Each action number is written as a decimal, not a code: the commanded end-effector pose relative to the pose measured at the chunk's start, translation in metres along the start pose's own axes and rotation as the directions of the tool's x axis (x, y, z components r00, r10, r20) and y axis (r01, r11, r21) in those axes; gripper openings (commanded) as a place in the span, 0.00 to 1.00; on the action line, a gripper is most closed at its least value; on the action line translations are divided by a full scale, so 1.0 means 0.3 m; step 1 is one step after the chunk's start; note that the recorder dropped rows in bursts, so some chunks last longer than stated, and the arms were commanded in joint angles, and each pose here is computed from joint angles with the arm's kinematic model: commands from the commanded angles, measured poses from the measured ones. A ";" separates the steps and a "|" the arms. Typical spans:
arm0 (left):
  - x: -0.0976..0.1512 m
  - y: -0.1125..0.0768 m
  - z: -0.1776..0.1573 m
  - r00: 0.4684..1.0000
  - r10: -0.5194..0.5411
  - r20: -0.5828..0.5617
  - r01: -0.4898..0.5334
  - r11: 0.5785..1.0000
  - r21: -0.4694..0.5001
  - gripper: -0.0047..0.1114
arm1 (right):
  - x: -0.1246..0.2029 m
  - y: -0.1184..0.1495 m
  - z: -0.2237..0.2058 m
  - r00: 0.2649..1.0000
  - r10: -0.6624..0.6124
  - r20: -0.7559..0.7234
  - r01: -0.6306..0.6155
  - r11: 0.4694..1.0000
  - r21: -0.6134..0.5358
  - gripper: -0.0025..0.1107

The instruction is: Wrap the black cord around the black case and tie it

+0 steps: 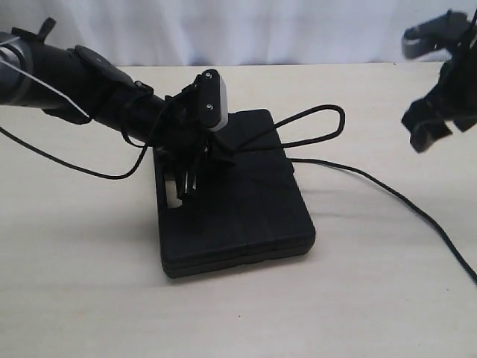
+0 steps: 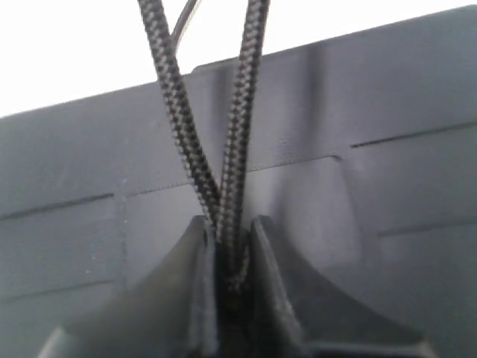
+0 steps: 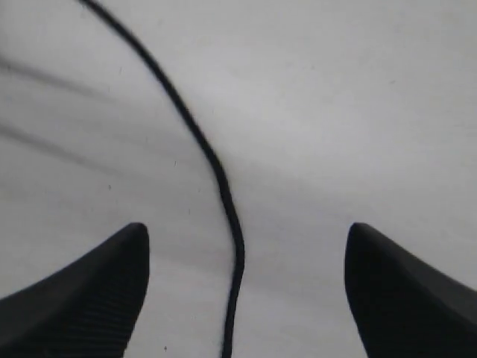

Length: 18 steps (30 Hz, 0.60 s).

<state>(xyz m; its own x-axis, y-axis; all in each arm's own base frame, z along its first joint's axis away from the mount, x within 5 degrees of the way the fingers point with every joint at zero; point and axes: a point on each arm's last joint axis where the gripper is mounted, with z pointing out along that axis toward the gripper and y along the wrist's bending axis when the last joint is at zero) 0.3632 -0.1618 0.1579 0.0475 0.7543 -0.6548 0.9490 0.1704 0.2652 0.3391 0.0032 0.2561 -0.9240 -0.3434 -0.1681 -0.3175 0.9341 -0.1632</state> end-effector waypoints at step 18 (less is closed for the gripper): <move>-0.018 -0.013 -0.046 0.972 0.229 -0.047 -0.225 0.971 0.074 0.04 | 0.027 0.034 0.491 0.965 -0.113 -0.235 0.114 0.993 -0.011 0.28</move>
<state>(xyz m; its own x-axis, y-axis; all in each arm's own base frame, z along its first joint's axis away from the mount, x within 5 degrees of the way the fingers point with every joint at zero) 0.3537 -0.1578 0.1650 0.1962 0.7990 -0.5685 0.9505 -0.0126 0.3104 0.3558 -0.0038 0.1144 -0.9045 -0.4127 0.1072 -0.4254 0.8908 -0.1596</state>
